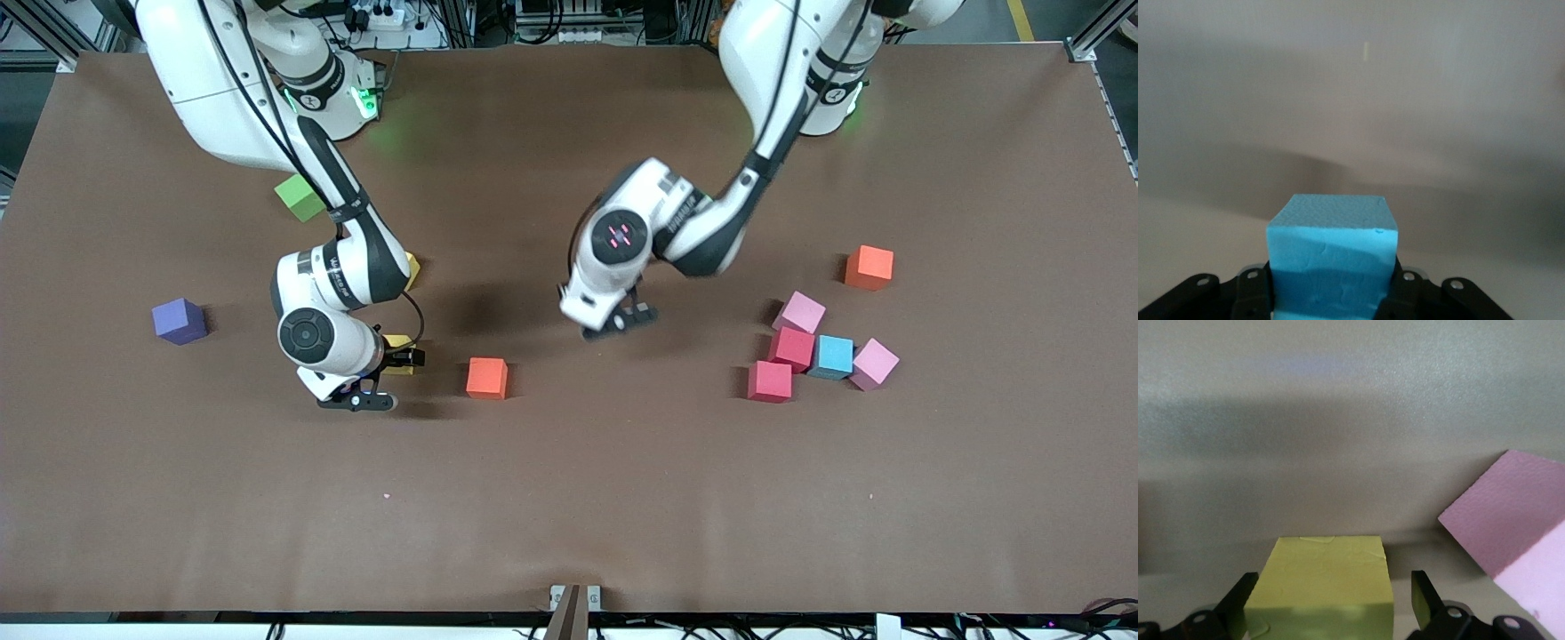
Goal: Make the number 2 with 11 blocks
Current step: 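Carry both cubes to the table centre and set them side by side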
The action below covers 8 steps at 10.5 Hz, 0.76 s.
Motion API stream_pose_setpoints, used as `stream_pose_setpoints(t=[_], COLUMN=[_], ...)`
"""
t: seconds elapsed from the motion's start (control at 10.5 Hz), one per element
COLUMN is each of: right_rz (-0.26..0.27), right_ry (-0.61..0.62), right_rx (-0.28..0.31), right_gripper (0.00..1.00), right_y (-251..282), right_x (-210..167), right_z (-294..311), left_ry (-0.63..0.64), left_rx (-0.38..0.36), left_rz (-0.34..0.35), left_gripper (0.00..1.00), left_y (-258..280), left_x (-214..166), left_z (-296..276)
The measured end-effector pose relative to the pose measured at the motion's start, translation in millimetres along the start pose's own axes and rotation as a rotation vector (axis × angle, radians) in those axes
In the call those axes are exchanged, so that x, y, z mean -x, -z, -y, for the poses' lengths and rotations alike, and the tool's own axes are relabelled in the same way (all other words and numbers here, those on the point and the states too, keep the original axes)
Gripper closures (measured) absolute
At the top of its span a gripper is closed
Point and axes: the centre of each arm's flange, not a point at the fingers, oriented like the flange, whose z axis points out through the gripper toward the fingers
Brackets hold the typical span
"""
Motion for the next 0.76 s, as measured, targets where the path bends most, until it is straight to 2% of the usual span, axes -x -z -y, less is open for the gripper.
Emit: stream_pose_setpoints(t=[0.29, 0.57, 0.76], right_rz=[-0.014, -0.01, -0.022], right_ry=[0.0, -0.001, -0.005], right_rx=[-0.005, -0.004, -0.006], right_gripper=[0.0, 0.01, 0.26], right_y=[8.8, 6.4, -2.9], right_x=[1.7, 4.2, 8.1], right_z=[-0.7, -2.3, -5.8], left_ry=[-0.016, -0.086, -0.125], left_rx=[-0.025, -0.052, -0.058], left_rz=[0.011, -0.055, -0.072], left_gripper=[0.44, 0.44, 0.45], left_y=[-47.0, -85.1, -95.5], left_x=[85.7, 136.9, 166.8], left_z=[-3.4, 2.3, 1.6])
